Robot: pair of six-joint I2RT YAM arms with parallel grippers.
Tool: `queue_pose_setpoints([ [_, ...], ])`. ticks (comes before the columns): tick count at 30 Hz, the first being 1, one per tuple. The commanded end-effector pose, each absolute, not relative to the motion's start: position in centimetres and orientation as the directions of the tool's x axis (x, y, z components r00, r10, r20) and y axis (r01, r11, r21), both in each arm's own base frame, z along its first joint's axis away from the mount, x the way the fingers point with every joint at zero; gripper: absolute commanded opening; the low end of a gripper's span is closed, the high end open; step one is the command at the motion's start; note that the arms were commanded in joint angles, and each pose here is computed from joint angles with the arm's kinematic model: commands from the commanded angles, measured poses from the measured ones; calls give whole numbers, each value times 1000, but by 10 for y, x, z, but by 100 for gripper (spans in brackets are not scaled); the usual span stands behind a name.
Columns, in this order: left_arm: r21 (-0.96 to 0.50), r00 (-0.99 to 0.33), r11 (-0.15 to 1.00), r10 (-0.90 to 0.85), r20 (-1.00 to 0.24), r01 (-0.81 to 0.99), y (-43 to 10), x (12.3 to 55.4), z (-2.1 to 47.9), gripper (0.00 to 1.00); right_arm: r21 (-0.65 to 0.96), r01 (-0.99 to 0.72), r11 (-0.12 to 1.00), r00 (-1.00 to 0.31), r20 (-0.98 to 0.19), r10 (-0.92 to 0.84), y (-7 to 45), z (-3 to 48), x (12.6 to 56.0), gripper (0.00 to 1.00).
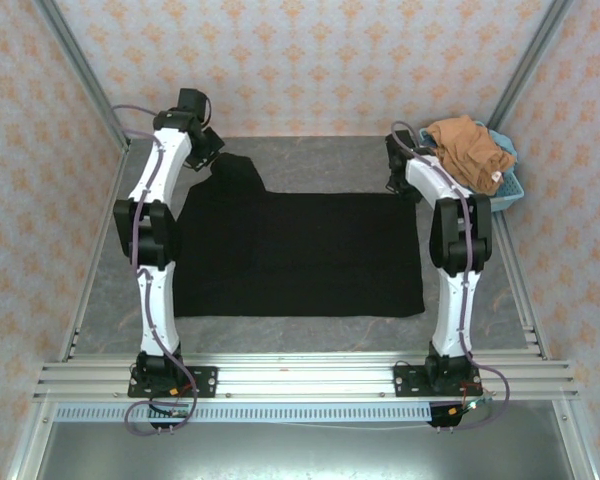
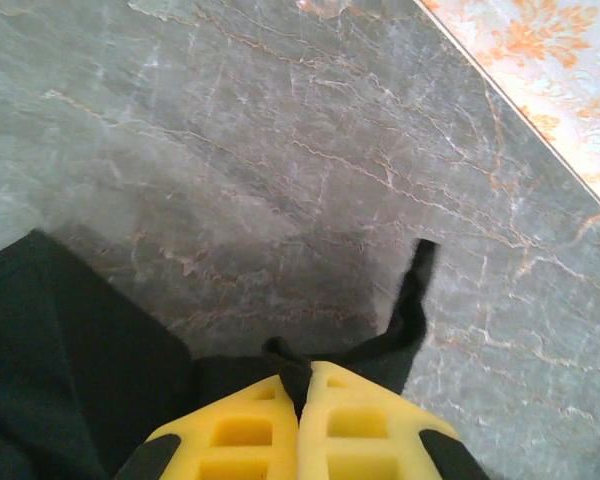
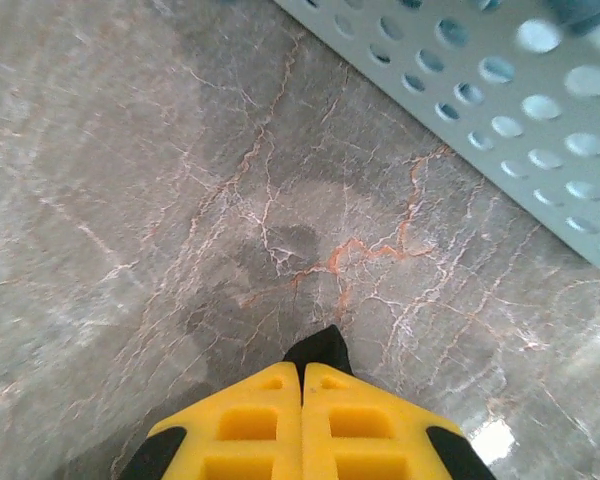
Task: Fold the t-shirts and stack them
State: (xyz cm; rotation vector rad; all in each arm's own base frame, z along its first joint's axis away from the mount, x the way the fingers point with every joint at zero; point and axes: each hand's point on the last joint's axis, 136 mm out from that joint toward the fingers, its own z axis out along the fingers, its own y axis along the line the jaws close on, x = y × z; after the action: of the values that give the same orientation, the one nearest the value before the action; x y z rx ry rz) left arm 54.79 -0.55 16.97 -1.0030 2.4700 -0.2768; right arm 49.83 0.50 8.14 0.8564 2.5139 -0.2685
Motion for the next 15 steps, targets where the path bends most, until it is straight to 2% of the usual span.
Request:
queue_pose_setpoints([
  [1,-310,-637,739,-673,-376,-598,0,527,191,0,-10,606,795,-687,-511,517,4,103,492,0],
  [9,-266,-660,752,-658,-363,-603,3,478,203,0,64,621,781,-670,-474,571,11,113,465,0],
  [15,-172,-679,768,-631,-376,-617,15,416,213,0,111,642,759,-666,-411,623,20,109,429,0],
])
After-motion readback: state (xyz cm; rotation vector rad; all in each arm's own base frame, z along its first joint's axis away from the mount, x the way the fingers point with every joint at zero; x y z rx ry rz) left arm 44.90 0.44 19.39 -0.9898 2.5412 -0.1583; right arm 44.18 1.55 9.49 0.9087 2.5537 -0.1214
